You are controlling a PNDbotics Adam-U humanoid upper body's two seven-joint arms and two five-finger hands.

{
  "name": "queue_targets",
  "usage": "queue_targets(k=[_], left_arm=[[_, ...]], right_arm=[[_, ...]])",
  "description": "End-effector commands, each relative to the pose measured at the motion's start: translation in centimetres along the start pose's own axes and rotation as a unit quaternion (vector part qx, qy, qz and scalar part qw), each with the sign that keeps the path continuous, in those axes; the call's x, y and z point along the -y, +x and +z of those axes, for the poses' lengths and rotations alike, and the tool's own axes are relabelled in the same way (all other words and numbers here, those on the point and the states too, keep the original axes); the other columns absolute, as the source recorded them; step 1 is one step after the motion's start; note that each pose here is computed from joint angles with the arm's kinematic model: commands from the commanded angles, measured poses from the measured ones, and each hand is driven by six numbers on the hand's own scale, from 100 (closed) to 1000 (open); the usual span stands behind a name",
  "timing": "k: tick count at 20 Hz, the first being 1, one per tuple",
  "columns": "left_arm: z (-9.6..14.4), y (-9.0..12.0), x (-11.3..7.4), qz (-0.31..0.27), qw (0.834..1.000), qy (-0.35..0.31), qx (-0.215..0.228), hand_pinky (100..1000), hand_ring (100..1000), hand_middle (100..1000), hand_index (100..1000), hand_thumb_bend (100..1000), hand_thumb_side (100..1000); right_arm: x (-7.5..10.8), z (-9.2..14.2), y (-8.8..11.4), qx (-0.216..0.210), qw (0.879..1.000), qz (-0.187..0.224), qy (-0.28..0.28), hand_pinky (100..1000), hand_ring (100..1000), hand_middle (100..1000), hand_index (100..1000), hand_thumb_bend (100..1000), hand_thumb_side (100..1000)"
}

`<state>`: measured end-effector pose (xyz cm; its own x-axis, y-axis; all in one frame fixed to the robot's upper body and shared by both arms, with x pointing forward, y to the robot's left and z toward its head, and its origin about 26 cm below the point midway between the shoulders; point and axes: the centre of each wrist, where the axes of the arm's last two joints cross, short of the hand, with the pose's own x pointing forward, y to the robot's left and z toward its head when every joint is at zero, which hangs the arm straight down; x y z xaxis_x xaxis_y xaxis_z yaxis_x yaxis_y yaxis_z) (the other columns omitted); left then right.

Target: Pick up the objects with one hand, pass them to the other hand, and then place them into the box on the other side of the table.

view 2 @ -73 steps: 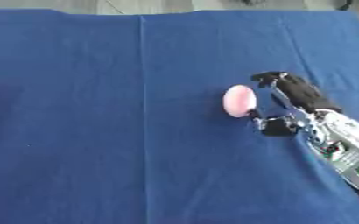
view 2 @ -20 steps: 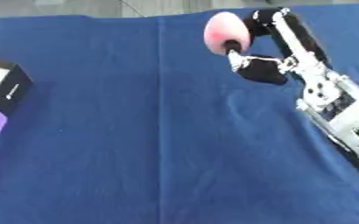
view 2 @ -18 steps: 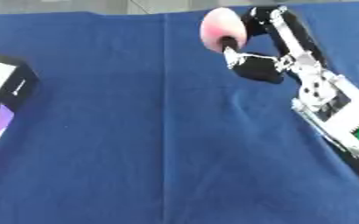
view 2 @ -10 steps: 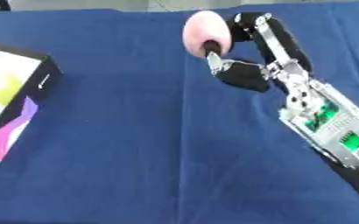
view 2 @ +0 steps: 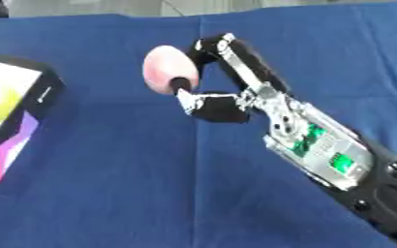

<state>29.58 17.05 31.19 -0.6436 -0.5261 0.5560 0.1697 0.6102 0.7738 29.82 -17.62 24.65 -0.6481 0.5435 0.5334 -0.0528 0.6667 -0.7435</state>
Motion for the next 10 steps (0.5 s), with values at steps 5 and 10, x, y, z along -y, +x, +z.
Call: queue_targets(k=[5, 10], left_arm=[[-1.5, 3.0, 4.3, -0.027, 0.993, -0.118, 0.009, 846, 770, 808, 917, 200, 840], [-2.2, 4.5, 5.5, -0.047, 0.988, -0.149, 0.005, 854, 784, 813, 923, 261, 805]], right_arm=[[0.0, -0.6, 1.2, 0.040, 0.999, 0.013, 0.019, 806, 633, 380, 555, 100, 100], [-0.2, -0.8, 1.5, 0.055, 0.997, 0.017, 0.044, 809, 632, 380, 554, 100, 100]])
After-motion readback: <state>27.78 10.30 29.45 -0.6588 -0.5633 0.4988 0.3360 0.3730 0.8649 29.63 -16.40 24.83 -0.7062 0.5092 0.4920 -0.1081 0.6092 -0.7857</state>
